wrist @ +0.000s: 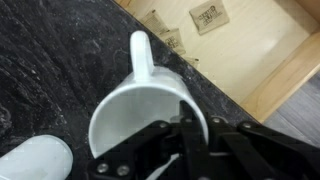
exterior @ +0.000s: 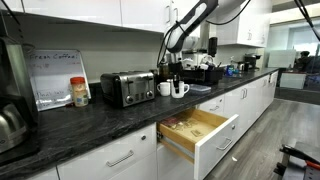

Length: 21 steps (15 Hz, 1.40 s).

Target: Open the drawer then remove the cup from the drawer

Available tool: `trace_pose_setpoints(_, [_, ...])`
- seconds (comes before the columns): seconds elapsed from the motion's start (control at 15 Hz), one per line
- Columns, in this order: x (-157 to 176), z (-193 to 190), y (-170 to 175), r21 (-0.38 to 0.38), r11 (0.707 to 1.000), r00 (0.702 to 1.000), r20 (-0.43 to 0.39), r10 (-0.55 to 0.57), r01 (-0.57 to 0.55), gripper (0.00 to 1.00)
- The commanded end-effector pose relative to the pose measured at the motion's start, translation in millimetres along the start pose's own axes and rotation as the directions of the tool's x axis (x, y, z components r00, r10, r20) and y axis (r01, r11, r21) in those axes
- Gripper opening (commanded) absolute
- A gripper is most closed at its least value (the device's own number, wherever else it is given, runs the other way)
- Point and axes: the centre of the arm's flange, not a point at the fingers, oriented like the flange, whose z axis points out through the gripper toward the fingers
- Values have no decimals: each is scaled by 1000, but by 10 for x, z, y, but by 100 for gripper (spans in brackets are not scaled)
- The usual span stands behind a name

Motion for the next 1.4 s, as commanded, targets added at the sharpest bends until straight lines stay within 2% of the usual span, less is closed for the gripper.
trace_pose_setpoints(0.0, [169,117,225,-3,999,998,-44,-36,36,2])
trace_pose_setpoints(0.47, [256,340,323,4,998,997,-41,-58,58,2])
trace_pose_setpoints(0.93, [248,318,382,7,998,997,-49,-56,57,2])
trace_pose_setpoints(1.0, [243,317,391,7,999,997,-48,-53,53,8])
trace_pose_setpoints(1.07, [231,307,399,11,999,998,-49,-50,50,33])
trace_pose_setpoints(1.2, [217,288,417,11,999,998,-48,-48,49,38])
trace_pose_setpoints(1.33, [208,260,441,8,999,998,-50,-46,46,51])
